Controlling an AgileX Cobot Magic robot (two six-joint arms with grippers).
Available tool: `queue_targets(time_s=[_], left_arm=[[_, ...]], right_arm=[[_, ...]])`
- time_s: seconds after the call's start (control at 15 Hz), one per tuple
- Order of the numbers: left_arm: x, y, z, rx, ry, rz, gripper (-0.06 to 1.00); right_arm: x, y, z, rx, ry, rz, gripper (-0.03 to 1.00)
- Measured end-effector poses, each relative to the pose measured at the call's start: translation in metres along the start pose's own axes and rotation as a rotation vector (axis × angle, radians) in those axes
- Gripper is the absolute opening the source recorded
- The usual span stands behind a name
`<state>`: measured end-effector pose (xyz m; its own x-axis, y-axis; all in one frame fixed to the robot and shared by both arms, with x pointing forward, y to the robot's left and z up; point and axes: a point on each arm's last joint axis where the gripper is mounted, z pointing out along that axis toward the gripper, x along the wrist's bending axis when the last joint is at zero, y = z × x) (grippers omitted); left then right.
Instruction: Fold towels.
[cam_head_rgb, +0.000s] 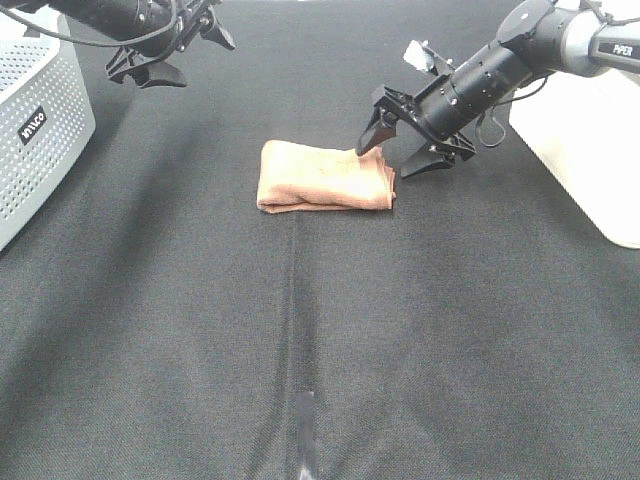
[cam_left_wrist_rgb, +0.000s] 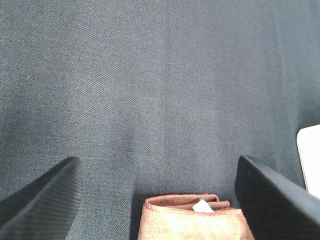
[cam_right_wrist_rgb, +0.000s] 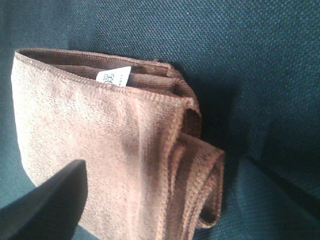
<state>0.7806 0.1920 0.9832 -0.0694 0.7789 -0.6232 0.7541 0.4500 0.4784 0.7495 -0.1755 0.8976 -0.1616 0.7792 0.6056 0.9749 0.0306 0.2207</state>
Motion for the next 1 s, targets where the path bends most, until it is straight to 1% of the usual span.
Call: queue_targets(time_s=[0.13,0.2,0.27,0.33,0.4,0.53,0.6,0.73,0.87,1.0], left_arm=[[-0.002,0.000,-0.004,0.015,0.002,0.011,0.79],[-0.008,0.001,-0.012,0.026,-0.005,0.044,0.79],[-0.008,0.001,-0.012,0.026,-0.005,0.044,0.79],[-0.014,0.002,-0.019,0.045,-0.010,0.087,0.79],[-0.019,0.000,-0.028,0.086,-0.011,0.145,0.79],[-0.027,-0.004,-0.046,0.181,-0.005,0.235,0.79],[-0.033,-0.006,-0.063,0.241,0.025,0.285,0.79],[-0.041,-0.005,-0.091,0.290,0.081,0.354,0.79],[-0.057,-0.002,-0.125,0.284,0.136,0.414,0.77],[-0.074,0.002,-0.161,0.212,0.213,0.486,0.76]], right_arm=[[0.002,0.001,-0.005,-0.004,-0.019,-0.019,0.77],[0.010,0.003,-0.016,-0.021,-0.022,-0.037,0.77],[0.010,0.003,-0.016,-0.021,-0.022,-0.037,0.77],[0.019,0.004,-0.028,-0.029,-0.023,-0.058,0.77],[0.028,0.004,-0.040,-0.026,-0.025,-0.081,0.77],[0.043,-0.001,-0.058,0.028,-0.012,-0.111,0.77],[0.051,-0.007,-0.068,0.074,-0.005,-0.122,0.77],[0.060,-0.008,-0.084,0.065,-0.030,-0.124,0.77],[0.070,-0.009,-0.107,0.034,-0.105,-0.126,0.77],[0.086,-0.012,-0.137,-0.019,-0.176,-0.161,0.77]])
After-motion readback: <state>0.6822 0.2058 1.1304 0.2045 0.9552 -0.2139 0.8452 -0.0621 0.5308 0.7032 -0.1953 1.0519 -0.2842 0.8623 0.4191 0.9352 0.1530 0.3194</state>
